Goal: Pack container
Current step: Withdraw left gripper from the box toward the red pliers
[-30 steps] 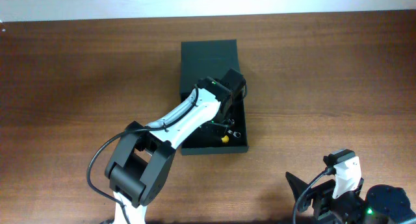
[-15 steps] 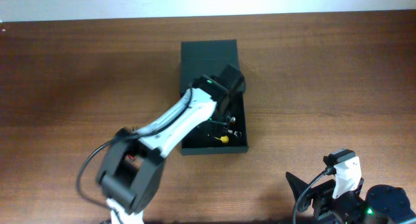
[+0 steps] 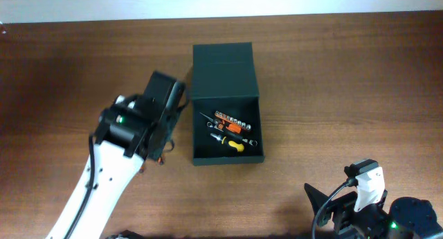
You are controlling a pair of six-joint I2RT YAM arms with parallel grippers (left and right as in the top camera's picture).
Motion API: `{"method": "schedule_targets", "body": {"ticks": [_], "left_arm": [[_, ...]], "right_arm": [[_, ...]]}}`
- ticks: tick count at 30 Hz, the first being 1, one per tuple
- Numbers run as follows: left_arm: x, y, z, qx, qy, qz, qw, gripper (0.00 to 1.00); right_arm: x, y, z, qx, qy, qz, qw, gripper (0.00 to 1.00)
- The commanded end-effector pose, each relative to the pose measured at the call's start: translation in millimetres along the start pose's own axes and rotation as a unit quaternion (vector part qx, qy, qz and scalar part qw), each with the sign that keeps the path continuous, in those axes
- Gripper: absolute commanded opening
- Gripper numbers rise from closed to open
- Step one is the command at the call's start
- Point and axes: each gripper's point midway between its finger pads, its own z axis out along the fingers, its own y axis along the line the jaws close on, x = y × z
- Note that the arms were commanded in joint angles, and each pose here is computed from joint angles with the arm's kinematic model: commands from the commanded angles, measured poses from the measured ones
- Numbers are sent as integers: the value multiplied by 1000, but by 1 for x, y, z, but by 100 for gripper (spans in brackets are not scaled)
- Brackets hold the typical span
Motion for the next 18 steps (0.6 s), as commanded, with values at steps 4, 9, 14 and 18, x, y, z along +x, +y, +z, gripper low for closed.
{"method": "schedule_targets", "body": {"ticks": [4,9,14,18], "left_arm": [[5,54,55,-61,-1,5,998,97],[5,72,82,-109,16,21,994,99],[-2,58,115,-105,51,112,987,99],[-5,54,141,-107,75,133,982,99]], "right_arm": [[-1,-3,-1,8,-6,5,1000,99],[-1,-3,-1,8,-6,5,1000,99],[-1,-3,-1,8,-6,5,1000,99],[-1,-3,-1,8,-6,5,1000,99]]}}
